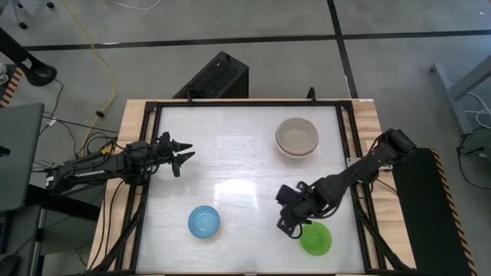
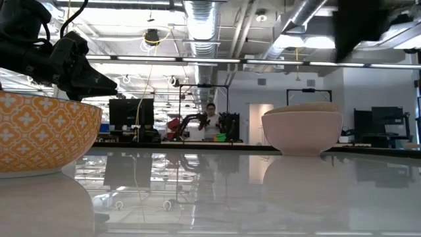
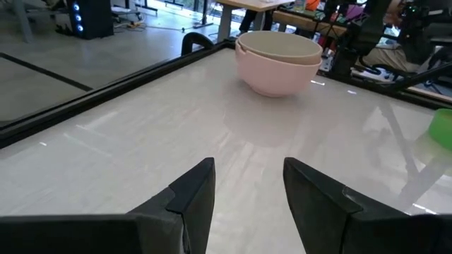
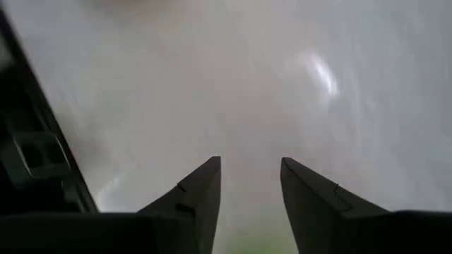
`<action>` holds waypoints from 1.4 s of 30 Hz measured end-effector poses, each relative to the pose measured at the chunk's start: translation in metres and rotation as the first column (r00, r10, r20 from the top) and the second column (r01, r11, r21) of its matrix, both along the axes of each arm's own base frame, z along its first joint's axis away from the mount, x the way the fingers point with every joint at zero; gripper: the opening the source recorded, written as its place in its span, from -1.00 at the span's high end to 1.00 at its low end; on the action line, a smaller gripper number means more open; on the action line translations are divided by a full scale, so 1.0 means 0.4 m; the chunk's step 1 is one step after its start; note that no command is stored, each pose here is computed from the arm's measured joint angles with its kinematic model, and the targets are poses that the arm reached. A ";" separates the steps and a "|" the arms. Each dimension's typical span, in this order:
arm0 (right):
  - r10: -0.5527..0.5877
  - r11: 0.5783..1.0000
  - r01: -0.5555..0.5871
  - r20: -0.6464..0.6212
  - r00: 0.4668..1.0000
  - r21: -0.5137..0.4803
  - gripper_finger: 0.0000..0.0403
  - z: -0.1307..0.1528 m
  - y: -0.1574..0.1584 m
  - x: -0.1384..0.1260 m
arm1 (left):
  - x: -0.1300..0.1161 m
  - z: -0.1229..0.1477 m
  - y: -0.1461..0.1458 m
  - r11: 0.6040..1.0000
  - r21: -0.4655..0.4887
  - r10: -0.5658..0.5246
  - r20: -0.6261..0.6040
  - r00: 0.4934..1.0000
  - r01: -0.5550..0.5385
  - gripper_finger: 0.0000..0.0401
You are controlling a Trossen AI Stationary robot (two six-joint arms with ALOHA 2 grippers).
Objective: Nest bowls inside each other
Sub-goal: Stack the blue bowl on top of the gray bowl
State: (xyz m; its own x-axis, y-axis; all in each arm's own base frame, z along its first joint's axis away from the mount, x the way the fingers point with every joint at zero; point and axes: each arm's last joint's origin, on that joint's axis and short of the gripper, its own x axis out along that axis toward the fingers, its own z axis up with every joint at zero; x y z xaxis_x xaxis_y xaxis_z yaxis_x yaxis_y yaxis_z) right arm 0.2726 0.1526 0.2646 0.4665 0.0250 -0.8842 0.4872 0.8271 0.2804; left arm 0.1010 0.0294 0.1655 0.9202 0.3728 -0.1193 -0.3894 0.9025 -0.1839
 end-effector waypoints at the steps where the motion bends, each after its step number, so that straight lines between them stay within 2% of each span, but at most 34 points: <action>1: 0.012 1.000 -0.010 0.051 0.999 -0.028 0.15 0.003 0.002 0.010 | 0.000 0.000 0.000 1.000 0.000 0.000 0.000 1.000 0.000 0.21; 4: 0.120 0.989 -0.098 0.220 0.968 -0.107 0.08 0.010 0.005 0.065 | 0.000 0.000 0.000 1.000 -0.001 0.000 0.000 1.000 0.000 0.21; 6: 0.235 0.968 -0.185 0.341 0.910 -0.171 0.04 0.007 0.014 0.118 | 0.000 0.000 0.000 1.000 -0.001 0.000 0.000 1.000 0.000 0.21; 8: 0.345 0.936 -0.266 0.463 0.816 -0.230 0.03 0.004 0.023 0.173 | 0.000 0.000 0.000 1.000 -0.001 0.000 0.000 1.000 0.000 0.21; 10: 0.440 0.898 -0.335 0.572 0.692 -0.286 0.02 -0.004 0.027 0.226 | 0.000 0.000 0.000 1.000 -0.001 0.000 0.000 1.000 0.000 0.21; 13: 0.550 0.834 -0.392 0.653 0.521 -0.389 0.02 -0.038 0.027 0.289 | 0.000 0.000 0.000 1.000 -0.001 0.000 0.000 1.000 0.000 0.21; 15: 0.605 0.794 -0.418 0.645 0.468 -0.441 0.02 -0.070 0.022 0.324 | 0.000 0.000 0.000 1.000 -0.002 0.000 0.000 1.000 0.000 0.21; 20: 0.734 0.676 -0.529 0.532 0.421 -0.514 0.02 -0.120 0.010 0.421 | 0.000 0.000 0.000 1.000 -0.001 0.000 0.000 1.000 0.000 0.21; 24: 0.842 0.539 -0.646 0.371 0.392 -0.541 0.02 -0.142 0.017 0.492 | 0.000 -0.001 0.000 1.000 -0.001 0.000 -0.002 1.000 0.000 0.21; 27: 0.907 0.420 -0.734 0.215 0.363 -0.534 0.01 -0.130 0.031 0.522 | 0.000 -0.001 0.000 1.000 -0.001 0.000 -0.003 1.000 0.000 0.21; 29: 0.928 0.364 -0.774 0.124 0.352 -0.518 0.00 -0.123 0.041 0.533 | 0.000 -0.001 0.000 1.000 -0.001 0.000 -0.003 1.000 0.000 0.21; 35: 0.955 0.253 -0.805 0.006 0.296 -0.536 -0.02 -0.138 0.067 0.580 | 0.000 -0.002 0.000 0.999 0.037 0.002 -0.023 1.000 -0.001 0.21; 42: 0.970 0.172 -0.820 -0.053 0.239 -0.545 -0.02 -0.154 0.066 0.592 | 0.000 -0.003 0.000 0.999 0.037 0.002 -0.026 1.000 -0.001 0.21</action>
State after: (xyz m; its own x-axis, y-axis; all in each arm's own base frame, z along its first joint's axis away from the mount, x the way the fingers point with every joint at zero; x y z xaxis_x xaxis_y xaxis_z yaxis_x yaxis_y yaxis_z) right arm 0.5094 0.1789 0.2029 0.5503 0.3027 -0.7782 -0.7077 0.6637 -0.2423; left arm 0.1008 0.0295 0.1645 0.9163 0.3791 -0.1295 -0.3954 0.9077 -0.1405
